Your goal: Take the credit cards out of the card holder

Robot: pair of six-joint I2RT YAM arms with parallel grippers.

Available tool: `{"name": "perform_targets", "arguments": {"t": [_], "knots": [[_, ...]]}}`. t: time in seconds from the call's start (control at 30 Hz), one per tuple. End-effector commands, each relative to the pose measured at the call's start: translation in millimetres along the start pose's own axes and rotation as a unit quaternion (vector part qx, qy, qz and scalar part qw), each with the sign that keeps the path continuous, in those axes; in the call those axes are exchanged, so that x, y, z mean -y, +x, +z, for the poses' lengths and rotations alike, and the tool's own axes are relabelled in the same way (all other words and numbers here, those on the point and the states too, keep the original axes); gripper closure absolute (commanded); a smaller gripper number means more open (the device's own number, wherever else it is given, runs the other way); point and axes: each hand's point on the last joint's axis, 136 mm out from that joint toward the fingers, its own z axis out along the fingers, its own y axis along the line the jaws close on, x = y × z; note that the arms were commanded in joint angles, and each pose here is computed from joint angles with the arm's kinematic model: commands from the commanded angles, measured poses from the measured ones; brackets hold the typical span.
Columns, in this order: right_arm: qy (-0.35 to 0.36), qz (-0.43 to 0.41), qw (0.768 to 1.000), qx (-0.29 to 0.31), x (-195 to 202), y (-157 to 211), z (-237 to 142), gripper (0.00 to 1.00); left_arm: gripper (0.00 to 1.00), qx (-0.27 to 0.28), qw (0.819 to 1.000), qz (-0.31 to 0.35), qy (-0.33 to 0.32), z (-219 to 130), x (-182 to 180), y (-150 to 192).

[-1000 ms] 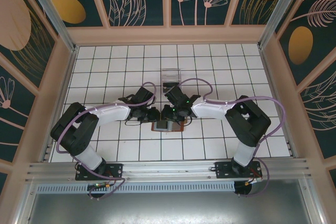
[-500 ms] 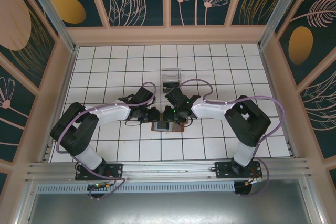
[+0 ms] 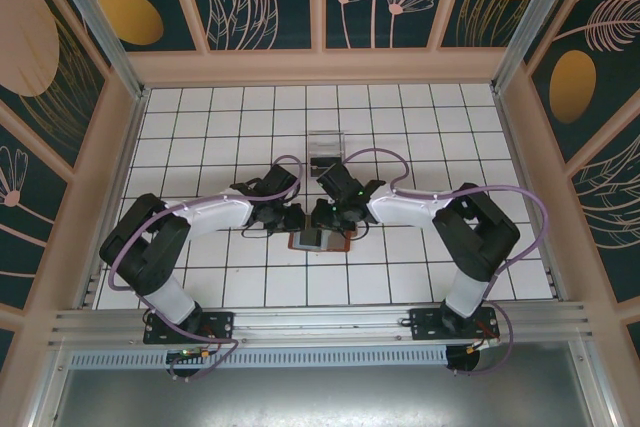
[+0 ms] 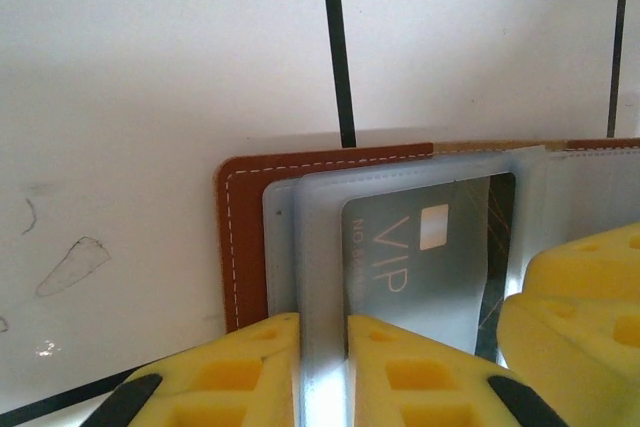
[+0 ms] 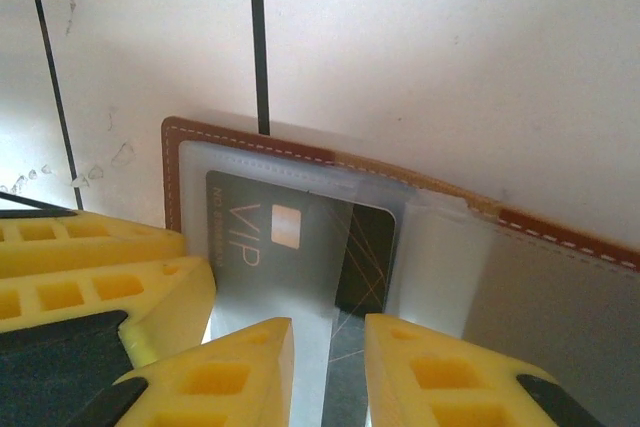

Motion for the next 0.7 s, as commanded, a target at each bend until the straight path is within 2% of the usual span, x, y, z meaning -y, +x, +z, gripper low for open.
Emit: {"name": "perform_targets", "arguments": {"t": [0.0, 0.27, 0.67], "knots": [[-0.015, 0.008, 1.0, 0.005, 0, -1, -5, 0.74, 0.8, -0.017, 0.999, 0.004, -0.033, 6, -12, 8], [-0.024, 0.02, 0.999, -0.008, 12, 6, 7, 0.77, 0.82, -0.018, 0.999, 0.003, -0.032, 5, -11, 8], [-0.084, 0.032, 0.996, -0.009, 9, 12, 11, 0.8, 0.82, -0.023, 0.999, 0.0, -0.033, 8, -12, 12]]}}
